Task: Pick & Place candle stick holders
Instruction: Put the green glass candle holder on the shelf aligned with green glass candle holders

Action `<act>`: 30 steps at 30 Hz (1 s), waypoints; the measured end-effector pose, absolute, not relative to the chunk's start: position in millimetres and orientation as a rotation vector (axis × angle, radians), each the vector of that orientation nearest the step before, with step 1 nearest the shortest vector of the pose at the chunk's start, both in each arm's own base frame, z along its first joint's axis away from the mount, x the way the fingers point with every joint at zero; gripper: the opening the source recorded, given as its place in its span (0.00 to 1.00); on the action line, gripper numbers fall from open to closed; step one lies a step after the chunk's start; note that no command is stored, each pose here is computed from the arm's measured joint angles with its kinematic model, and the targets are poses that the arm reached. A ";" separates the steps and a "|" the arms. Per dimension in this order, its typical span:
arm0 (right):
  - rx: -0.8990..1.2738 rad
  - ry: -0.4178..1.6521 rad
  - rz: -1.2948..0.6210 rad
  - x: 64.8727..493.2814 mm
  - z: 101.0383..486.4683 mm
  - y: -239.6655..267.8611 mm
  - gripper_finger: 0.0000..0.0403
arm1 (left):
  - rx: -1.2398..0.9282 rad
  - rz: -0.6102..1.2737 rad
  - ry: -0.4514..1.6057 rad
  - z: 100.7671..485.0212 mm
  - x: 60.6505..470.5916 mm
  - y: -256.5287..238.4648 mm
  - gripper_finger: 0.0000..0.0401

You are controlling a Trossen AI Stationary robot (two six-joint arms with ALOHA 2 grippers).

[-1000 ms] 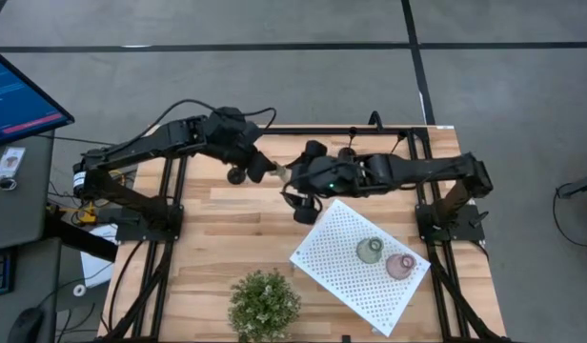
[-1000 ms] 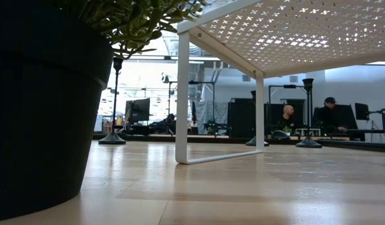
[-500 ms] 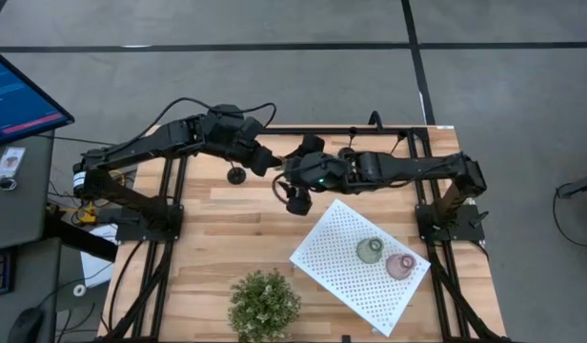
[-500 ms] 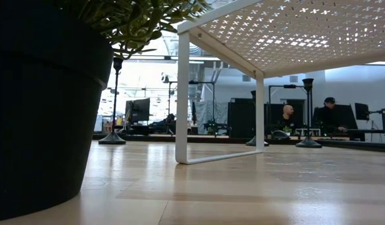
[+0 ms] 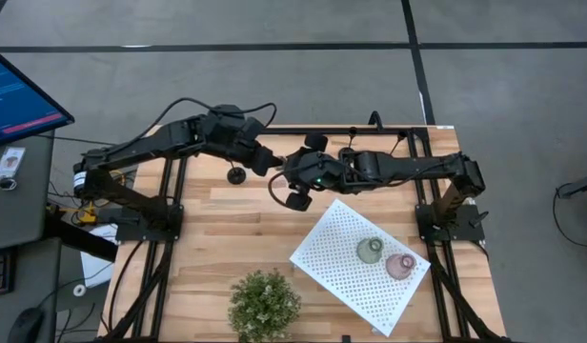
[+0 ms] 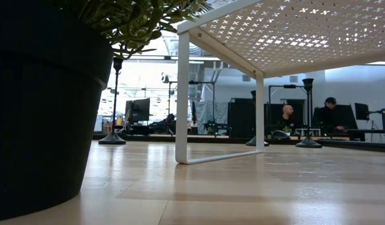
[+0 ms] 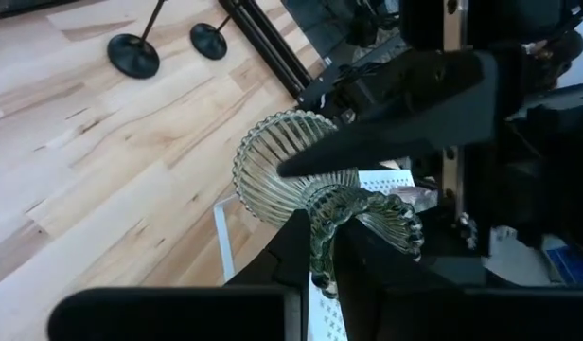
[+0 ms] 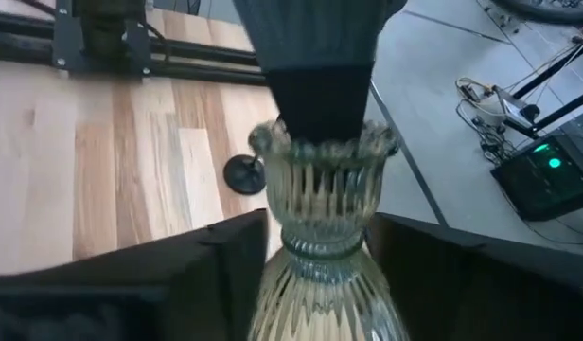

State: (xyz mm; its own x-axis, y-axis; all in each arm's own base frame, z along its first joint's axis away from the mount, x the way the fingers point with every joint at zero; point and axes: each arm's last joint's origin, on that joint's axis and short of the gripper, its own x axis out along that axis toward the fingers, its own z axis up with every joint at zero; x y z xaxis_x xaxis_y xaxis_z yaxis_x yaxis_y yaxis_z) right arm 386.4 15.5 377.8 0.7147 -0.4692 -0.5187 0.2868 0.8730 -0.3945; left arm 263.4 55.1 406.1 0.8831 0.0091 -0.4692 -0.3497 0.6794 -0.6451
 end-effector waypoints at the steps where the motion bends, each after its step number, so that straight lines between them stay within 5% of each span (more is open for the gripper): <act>1: -0.295 0.651 -0.425 386.3 378.1 15.2 0.33 | -0.808 0.210 0.455 406.0 263.9 55.3 0.07; 3: -0.289 0.651 -0.429 386.2 377.9 14.7 0.27 | -0.810 0.208 0.457 405.5 264.0 55.2 0.07; 14: -0.291 0.664 -0.427 384.9 377.3 14.8 0.27 | -0.799 0.211 0.454 404.6 266.4 55.9 0.09; 25: -0.243 0.671 -0.420 380.3 378.1 16.5 0.27 | -0.749 0.190 0.427 409.0 265.7 55.9 0.52; 30: -0.232 0.637 -0.393 361.3 396.4 26.4 0.27 | -0.739 0.180 0.401 413.8 261.5 55.0 0.64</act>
State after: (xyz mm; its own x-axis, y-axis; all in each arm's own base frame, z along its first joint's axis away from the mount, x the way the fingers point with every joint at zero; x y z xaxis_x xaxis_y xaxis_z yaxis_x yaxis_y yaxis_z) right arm 361.3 26.4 396.4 0.7337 -0.4243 -0.5307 0.2842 0.9011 -0.3276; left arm 261.5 55.0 413.8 0.9091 0.0188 -0.4161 -0.2977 0.7281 -0.6174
